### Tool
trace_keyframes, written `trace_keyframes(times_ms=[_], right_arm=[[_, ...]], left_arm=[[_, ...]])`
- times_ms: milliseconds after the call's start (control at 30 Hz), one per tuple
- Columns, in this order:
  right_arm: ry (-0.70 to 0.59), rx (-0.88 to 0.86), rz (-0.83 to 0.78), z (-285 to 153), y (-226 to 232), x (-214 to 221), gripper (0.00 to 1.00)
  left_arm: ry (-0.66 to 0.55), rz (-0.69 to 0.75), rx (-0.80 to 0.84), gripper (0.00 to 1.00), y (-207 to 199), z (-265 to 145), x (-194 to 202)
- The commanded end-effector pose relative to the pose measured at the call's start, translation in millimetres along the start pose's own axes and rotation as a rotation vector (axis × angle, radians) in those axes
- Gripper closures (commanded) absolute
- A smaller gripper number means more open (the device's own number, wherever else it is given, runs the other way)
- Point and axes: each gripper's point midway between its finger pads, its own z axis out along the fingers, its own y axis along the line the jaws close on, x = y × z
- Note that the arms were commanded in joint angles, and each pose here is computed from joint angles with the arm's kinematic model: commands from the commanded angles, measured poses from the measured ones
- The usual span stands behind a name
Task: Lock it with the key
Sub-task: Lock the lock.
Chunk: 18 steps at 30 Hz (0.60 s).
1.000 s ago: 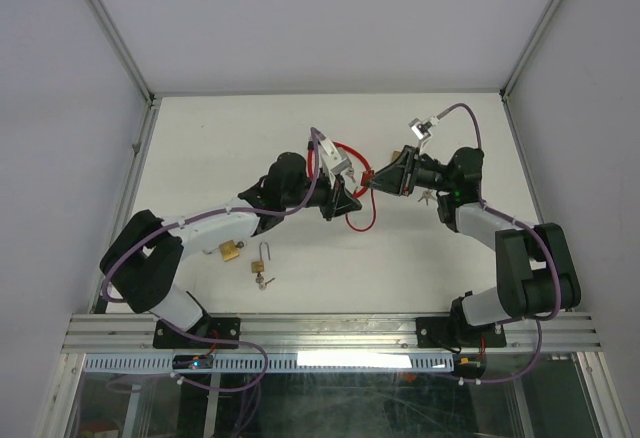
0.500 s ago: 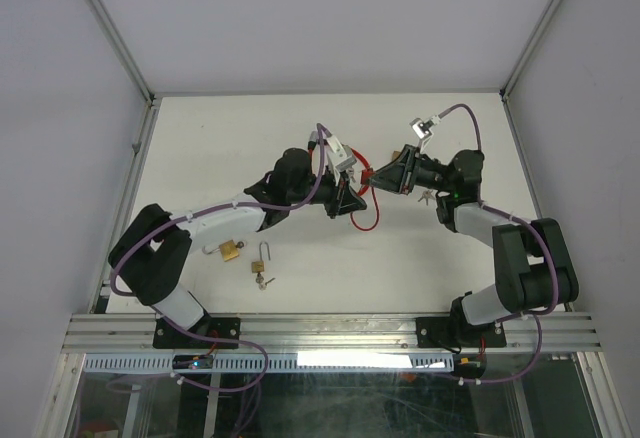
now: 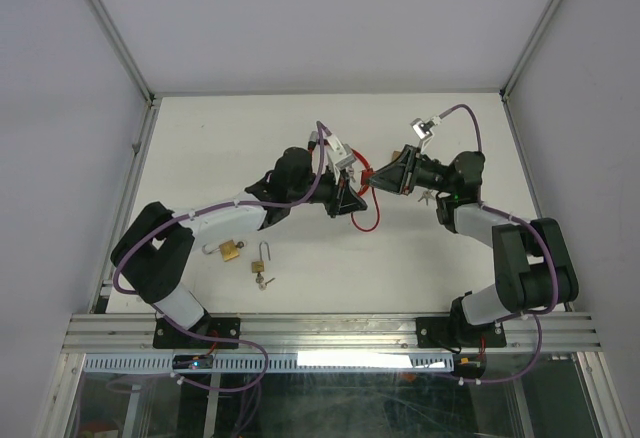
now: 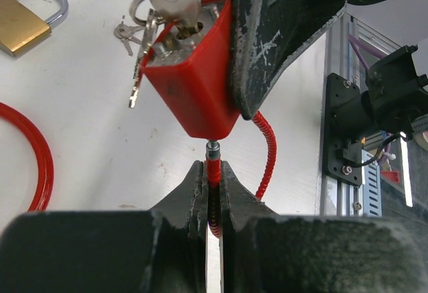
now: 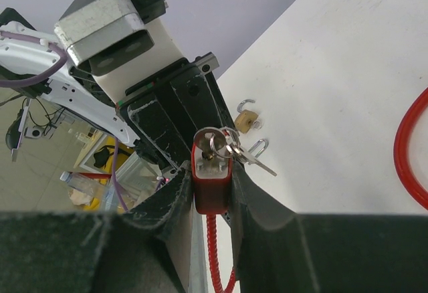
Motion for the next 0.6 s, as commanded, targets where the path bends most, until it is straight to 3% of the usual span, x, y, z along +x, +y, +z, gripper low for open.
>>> trace_keyframes(times_ms=[0,567], right_arm=[[-0.015,-0.025,-0.055,4,6,-5,1.0],[0.006,-0.039,-0.077,10,8,5,1.0]], left_arm=[[-0.105,0.061,0.053,1.0,-13,-2,-41],[-0.166,0.028,0.043,1.0,-12,-8,-54]])
